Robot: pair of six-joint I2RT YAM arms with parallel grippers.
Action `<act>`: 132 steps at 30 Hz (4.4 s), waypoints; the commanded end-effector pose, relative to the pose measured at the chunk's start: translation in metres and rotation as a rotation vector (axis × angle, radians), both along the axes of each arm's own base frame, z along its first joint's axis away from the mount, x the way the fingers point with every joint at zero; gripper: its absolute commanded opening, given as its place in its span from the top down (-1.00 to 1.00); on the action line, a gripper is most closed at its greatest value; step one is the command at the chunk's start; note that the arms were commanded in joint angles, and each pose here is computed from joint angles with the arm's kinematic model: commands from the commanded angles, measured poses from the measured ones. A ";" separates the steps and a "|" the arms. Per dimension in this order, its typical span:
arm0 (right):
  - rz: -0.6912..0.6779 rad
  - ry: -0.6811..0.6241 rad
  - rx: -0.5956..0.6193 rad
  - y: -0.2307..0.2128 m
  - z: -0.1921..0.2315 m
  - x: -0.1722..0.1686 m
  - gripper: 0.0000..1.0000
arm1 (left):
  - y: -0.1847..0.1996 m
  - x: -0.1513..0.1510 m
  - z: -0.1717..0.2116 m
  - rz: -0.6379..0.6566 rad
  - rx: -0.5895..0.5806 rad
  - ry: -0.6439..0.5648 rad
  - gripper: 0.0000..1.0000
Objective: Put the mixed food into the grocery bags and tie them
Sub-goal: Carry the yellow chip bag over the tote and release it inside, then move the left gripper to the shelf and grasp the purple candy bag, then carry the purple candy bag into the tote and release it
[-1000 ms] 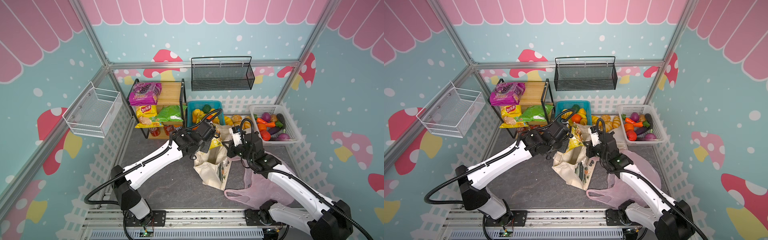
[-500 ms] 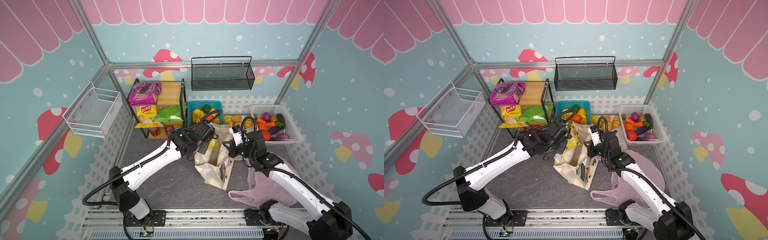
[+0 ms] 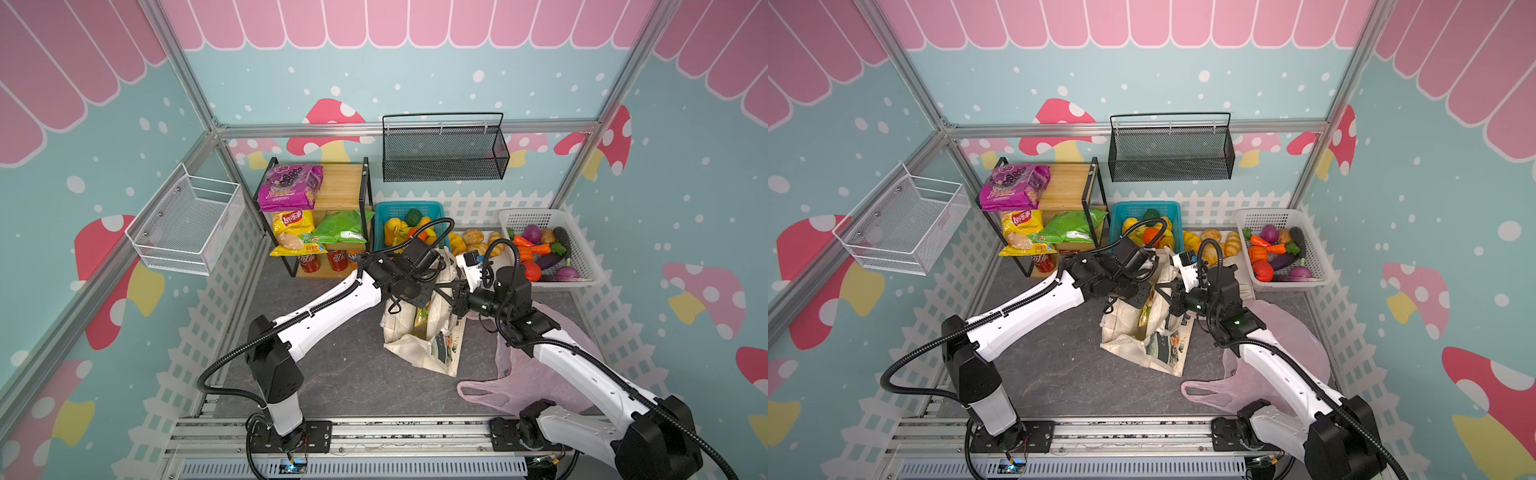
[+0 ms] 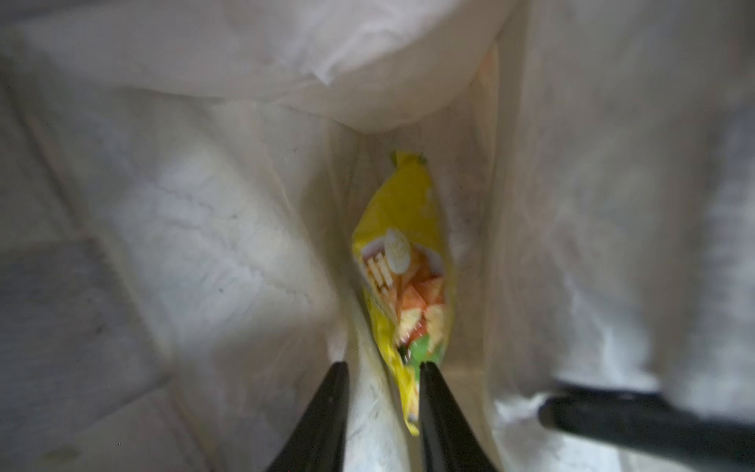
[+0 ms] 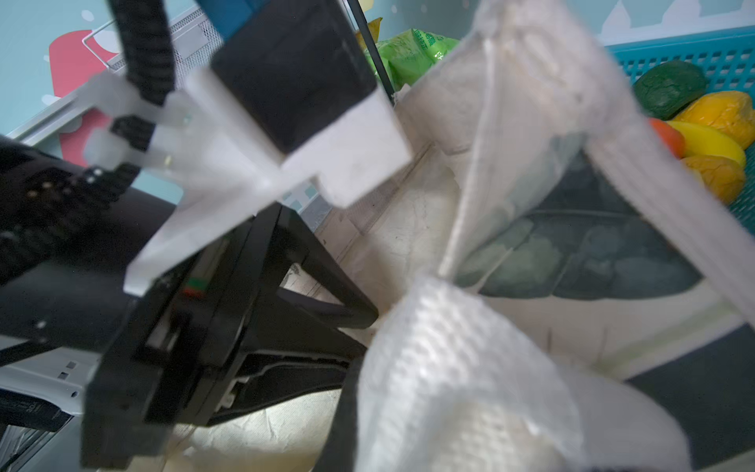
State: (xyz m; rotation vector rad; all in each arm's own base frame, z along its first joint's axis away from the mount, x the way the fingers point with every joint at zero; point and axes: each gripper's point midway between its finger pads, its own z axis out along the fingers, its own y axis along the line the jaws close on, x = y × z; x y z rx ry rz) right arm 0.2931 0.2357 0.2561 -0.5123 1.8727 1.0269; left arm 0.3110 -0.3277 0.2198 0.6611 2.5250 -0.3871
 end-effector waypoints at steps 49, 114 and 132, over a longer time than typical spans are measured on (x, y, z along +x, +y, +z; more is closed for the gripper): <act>0.051 -0.075 -0.053 -0.004 -0.013 0.017 1.00 | 0.366 0.144 0.182 1.090 -0.834 -0.422 -0.67; 0.009 -0.072 -0.077 -0.013 0.000 0.020 1.00 | 0.065 -0.060 0.232 -0.250 -0.705 -0.310 1.00; -0.045 -0.089 -0.054 -0.020 0.010 0.022 1.00 | 0.003 -0.064 0.056 -0.286 -0.429 0.206 1.00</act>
